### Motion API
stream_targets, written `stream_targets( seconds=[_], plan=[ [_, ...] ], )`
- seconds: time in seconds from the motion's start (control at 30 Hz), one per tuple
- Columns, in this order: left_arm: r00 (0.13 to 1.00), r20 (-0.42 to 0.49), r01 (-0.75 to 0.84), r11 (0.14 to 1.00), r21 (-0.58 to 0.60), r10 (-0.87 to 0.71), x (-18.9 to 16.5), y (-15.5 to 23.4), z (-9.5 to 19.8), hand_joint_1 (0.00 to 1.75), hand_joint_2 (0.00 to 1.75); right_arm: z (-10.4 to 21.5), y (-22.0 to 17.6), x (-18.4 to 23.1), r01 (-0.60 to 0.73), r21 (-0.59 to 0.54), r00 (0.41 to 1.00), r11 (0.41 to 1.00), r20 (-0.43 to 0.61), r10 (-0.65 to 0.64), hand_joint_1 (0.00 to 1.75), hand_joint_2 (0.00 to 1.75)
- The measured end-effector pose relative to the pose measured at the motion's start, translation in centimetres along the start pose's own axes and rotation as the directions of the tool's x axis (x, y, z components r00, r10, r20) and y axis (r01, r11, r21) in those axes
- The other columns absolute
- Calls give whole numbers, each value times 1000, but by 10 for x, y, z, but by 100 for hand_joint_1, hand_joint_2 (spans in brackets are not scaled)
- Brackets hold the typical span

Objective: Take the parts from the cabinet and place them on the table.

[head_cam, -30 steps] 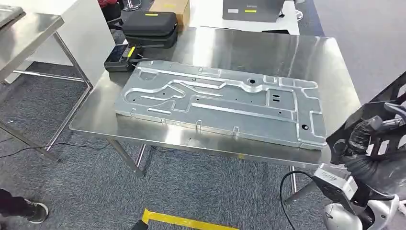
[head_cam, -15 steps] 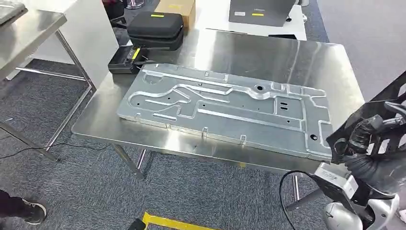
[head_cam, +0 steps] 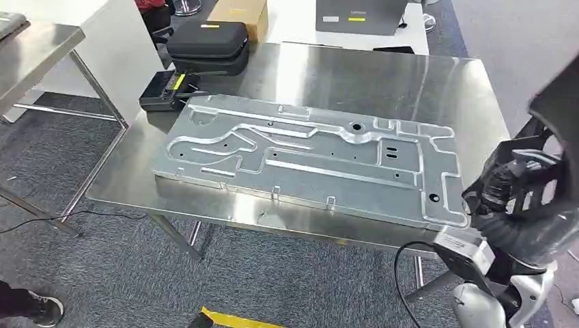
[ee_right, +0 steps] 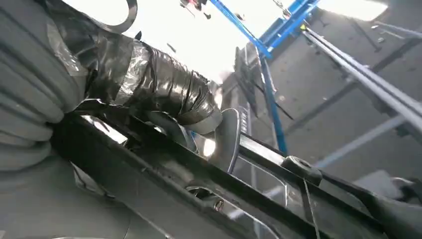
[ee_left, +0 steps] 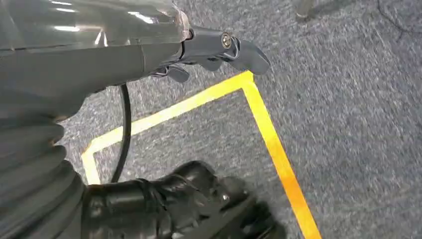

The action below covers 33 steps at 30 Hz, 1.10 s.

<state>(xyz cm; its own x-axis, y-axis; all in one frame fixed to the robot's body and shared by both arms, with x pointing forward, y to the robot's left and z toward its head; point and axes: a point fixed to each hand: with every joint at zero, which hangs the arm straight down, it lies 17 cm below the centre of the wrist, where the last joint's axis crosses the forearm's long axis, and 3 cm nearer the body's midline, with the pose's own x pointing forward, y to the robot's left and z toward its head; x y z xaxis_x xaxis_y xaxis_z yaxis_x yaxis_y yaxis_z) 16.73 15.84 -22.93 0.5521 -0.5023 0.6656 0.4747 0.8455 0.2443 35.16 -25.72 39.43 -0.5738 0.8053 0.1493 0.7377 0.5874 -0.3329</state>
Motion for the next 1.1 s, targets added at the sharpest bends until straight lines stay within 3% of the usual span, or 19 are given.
stream_targets(
  seconds=[0.3,0.43,0.67,0.8,0.93,1.1],
  plan=[
    [999,-6,46,999,-7,-46,6,1,-5,0,0,-34,40,21,-111,55,987,992,122,104,175,175],
    [998,1,62,998,-22,-62,11,-1,-8,0,0,-51,80,29,-242,124,953,962,215,212,175,175],
    [997,15,71,997,-29,-70,19,-2,-11,0,0,-69,111,45,-289,142,926,947,292,239,175,175],
    [996,20,89,995,-50,-88,22,-4,-13,0,0,-84,142,54,-396,179,877,900,363,314,175,175],
    [994,20,106,992,-75,-105,23,-8,-13,0,0,-79,195,67,-491,253,824,833,445,350,175,175],
    [992,31,123,989,-82,-120,30,-6,-17,0,0,-64,238,90,-502,310,810,807,497,313,175,175]
  ],
)
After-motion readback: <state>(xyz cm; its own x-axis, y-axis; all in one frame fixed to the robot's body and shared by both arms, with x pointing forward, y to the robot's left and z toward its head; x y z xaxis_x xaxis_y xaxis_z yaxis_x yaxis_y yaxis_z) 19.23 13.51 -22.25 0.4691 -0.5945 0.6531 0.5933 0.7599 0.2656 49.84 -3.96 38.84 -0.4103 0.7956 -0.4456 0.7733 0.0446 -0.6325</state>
